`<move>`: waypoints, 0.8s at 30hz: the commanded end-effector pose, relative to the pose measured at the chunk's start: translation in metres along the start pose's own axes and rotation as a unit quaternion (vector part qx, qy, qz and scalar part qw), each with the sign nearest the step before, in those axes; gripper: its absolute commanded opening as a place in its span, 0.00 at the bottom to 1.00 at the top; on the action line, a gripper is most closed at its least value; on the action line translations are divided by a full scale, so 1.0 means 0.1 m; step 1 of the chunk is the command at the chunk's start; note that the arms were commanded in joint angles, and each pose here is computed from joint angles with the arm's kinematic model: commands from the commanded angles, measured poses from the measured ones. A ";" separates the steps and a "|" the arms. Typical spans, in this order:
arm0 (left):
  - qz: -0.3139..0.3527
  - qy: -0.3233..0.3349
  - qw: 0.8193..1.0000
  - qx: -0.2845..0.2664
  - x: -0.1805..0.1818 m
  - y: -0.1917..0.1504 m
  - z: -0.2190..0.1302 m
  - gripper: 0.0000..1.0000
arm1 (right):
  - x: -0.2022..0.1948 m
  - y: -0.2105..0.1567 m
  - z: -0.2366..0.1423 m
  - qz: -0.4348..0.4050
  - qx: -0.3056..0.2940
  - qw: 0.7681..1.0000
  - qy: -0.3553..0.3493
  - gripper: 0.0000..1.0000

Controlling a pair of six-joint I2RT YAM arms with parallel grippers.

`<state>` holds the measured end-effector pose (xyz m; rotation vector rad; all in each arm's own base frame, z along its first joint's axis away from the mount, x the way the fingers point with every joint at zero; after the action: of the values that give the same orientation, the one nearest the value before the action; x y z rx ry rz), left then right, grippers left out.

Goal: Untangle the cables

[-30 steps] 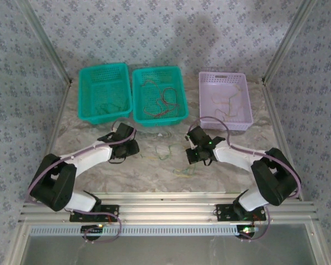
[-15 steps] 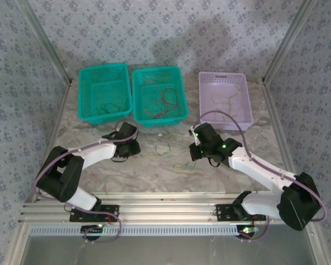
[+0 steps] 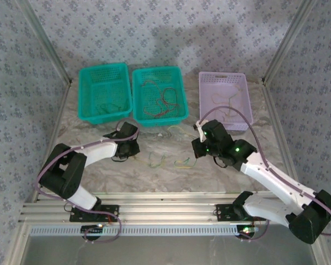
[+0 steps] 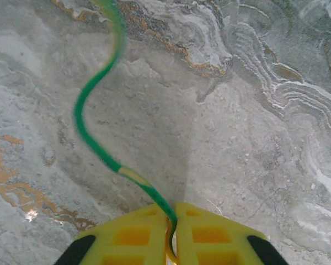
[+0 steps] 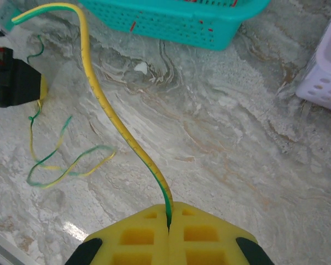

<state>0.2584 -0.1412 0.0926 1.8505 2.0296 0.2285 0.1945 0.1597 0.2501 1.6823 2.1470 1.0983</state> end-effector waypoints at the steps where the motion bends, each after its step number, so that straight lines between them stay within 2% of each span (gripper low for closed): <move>1: 0.011 -0.031 0.999 0.021 -0.11 -0.03 0.06 0.04 | -0.05 0.12 -0.19 0.006 -0.023 0.999 -0.025 0.00; 4: 0.015 -0.035 0.999 0.024 -0.13 -0.04 0.05 0.00 | -0.17 0.22 -0.23 0.028 -0.042 0.997 -0.055 0.00; 10: 0.023 -0.047 0.998 0.020 -0.18 -0.05 -0.03 0.00 | -0.56 0.51 -0.30 0.133 -0.073 0.986 -0.062 0.00; 14: 0.029 -0.056 0.998 0.013 -0.21 -0.04 -0.10 0.00 | -0.75 0.73 -0.31 0.172 -0.097 0.978 -0.069 0.00; 24: 0.061 -0.078 0.995 -0.034 -0.33 -0.03 -0.35 0.00 | -1.30 1.14 -0.17 0.260 -0.132 0.950 -0.110 0.00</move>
<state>0.2446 -0.1662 0.1158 1.8921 1.8624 0.1450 0.3001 0.0509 0.2838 2.1565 1.4803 1.0909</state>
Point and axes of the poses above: each hand's point on the last joint's axis, 136 mm out from that joint toward the fingers, its own z axis out along the fingers, its own x axis along the line the jaws close on, y = z × x, the point moved 8 cm from there along -z, back along the fingers, and after that the axes turned 10 degrees about z, right-handed, at the moved point
